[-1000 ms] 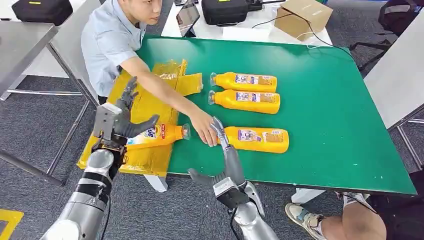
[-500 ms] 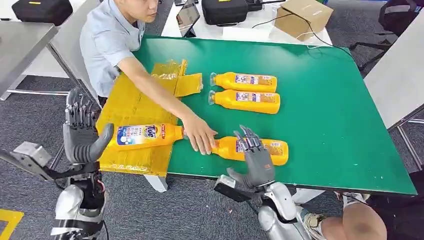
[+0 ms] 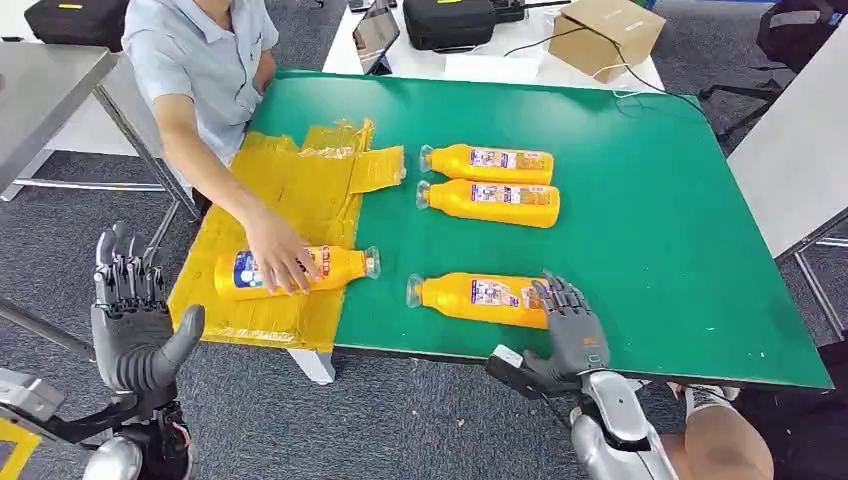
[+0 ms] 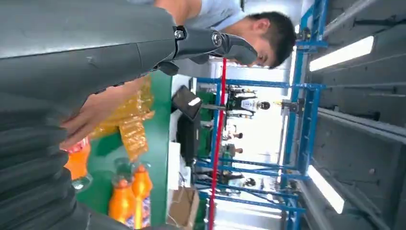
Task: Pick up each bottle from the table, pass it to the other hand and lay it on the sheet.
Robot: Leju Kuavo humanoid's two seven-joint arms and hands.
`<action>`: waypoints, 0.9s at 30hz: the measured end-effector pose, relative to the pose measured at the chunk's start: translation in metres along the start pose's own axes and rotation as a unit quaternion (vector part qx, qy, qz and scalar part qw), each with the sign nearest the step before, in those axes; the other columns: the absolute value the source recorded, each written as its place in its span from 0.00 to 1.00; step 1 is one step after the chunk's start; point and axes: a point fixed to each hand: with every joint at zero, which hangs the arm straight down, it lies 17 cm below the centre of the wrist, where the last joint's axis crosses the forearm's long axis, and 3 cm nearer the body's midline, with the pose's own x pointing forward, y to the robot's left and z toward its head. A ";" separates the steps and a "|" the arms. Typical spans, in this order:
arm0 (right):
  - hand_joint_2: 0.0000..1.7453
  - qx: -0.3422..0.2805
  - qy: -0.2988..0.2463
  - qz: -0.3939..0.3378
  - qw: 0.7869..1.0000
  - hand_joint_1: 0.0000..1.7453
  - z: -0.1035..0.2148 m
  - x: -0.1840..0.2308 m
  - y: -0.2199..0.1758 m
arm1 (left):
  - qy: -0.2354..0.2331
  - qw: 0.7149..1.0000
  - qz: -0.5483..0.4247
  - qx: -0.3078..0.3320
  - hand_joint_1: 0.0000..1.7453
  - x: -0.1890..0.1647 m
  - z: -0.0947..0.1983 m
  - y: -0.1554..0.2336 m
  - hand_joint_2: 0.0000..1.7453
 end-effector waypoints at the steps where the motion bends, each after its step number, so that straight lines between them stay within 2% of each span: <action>1: 1.00 -0.005 0.004 0.006 1.000 0.00 -0.002 -0.005 -0.002 | -0.003 1.000 -0.006 0.000 0.00 0.001 0.000 0.000 1.00; 7: 1.00 -0.015 0.010 0.002 1.000 0.00 -0.015 -0.022 -0.003 | -0.005 1.000 0.009 0.000 0.00 0.001 -0.001 -0.002 1.00; 15: 1.00 -0.008 -0.003 0.019 1.000 0.00 -0.037 -0.023 0.001 | -0.004 1.000 0.027 -0.008 0.00 -0.004 -0.006 -0.014 1.00; 21: 1.00 0.015 -0.010 0.017 1.000 0.00 -0.047 -0.017 0.011 | -0.002 0.999 0.035 -0.017 0.00 -0.008 -0.010 -0.023 1.00; 23: 1.00 0.031 -0.015 0.014 0.999 0.03 -0.049 -0.014 0.018 | 0.000 0.999 0.038 -0.019 0.00 -0.010 -0.011 -0.025 1.00; 24: 1.00 0.038 -0.017 0.012 0.999 0.31 -0.050 -0.012 0.021 | 0.000 0.999 0.041 -0.019 0.00 -0.011 -0.011 -0.025 1.00; 25: 1.00 0.042 -0.020 0.012 0.999 0.16 -0.052 -0.011 0.021 | 0.000 0.999 0.043 -0.019 0.00 -0.011 -0.012 -0.026 1.00; 26: 1.00 0.053 -0.021 0.014 0.998 0.13 -0.052 -0.011 0.027 | 0.002 0.999 0.045 -0.020 0.00 -0.012 -0.012 -0.027 1.00; 27: 1.00 0.063 -0.022 0.015 0.998 0.86 -0.052 -0.010 0.031 | 0.004 0.999 0.048 -0.021 0.00 -0.013 -0.012 -0.028 1.00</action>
